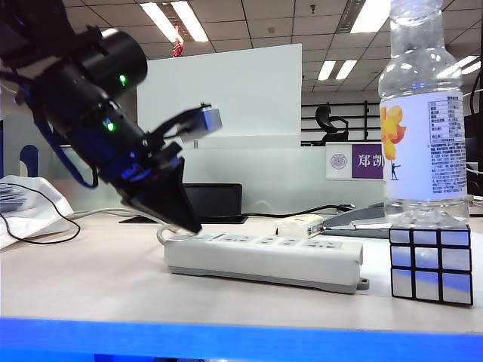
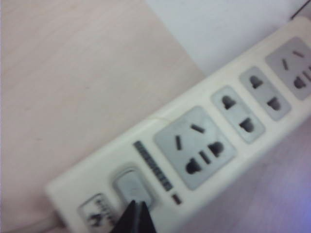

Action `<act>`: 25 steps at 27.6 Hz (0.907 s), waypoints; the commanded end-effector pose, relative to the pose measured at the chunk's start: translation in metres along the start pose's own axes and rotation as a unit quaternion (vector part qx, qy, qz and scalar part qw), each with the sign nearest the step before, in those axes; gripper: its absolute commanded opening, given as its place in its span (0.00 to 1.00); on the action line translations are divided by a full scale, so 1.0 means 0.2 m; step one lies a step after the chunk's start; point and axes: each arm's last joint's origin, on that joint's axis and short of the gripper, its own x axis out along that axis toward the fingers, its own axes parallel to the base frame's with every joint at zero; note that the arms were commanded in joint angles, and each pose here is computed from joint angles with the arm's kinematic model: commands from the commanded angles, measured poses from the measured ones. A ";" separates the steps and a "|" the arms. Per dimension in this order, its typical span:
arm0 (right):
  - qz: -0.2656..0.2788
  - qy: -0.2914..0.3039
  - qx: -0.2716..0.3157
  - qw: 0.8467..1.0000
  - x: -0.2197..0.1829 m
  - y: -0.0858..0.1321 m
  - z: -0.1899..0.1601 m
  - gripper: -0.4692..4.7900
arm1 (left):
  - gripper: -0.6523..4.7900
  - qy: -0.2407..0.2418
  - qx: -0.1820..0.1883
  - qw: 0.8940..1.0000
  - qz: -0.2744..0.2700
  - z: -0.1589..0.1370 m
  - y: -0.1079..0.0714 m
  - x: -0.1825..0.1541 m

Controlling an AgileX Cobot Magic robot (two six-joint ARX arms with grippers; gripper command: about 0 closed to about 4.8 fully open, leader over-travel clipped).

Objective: Press the button on the power strip.

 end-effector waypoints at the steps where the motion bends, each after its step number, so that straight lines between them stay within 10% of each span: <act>1: 0.004 -0.006 -0.009 1.000 0.00 0.00 0.01 0.09 | 0.11 -0.032 0.010 0.999 0.020 0.05 0.00 -0.05; 25: 0.004 -0.007 -0.009 1.000 0.00 0.01 0.01 0.09 | 0.11 -0.008 0.014 1.000 -0.012 0.02 -0.01 -0.04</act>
